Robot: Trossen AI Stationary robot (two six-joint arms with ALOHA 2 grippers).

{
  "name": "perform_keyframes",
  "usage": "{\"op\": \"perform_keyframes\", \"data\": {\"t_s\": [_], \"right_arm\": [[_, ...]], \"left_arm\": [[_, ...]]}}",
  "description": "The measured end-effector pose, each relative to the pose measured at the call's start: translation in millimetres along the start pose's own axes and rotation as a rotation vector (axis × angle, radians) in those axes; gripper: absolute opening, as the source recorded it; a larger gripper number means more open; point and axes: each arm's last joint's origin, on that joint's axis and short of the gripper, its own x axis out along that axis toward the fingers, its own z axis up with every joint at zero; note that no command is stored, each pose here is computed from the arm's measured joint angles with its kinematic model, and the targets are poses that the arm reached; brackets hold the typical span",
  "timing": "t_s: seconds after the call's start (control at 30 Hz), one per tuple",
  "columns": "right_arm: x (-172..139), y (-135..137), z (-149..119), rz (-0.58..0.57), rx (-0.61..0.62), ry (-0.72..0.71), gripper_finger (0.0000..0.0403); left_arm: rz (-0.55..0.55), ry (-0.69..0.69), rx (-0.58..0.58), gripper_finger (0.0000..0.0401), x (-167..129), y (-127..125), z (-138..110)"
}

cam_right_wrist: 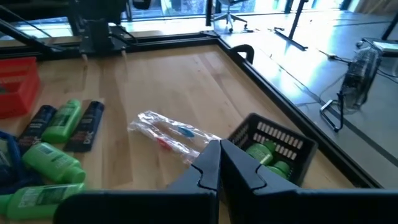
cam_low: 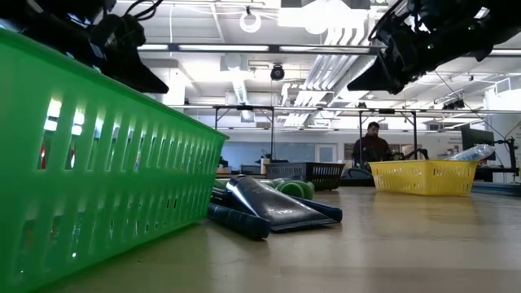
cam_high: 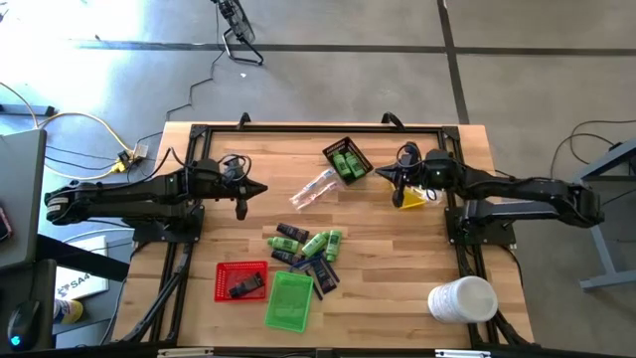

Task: Pick & Place Travel size toiletries
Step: Put the shave cream into the red bin

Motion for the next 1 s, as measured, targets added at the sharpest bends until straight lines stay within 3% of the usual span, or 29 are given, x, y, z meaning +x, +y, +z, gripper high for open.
{"op": "perform_keyframes", "data": {"t_s": [0.27,0.6,1.0], "right_arm": [[-3,-15,1,-0.078,0.024,-0.015,0.0002],[-3,-17,1,-0.039,0.032,-0.018,0.0002],[-3,-17,1,-0.043,0.043,-0.018,0.0002]], "left_arm": [[-0.065,0.034,0.017,0.0001,16,-16,-5],[0.040,0.033,0.074,0.0001,29,-39,-16],[0.029,0.014,0.084,0.0001,27,-48,-11]]}}
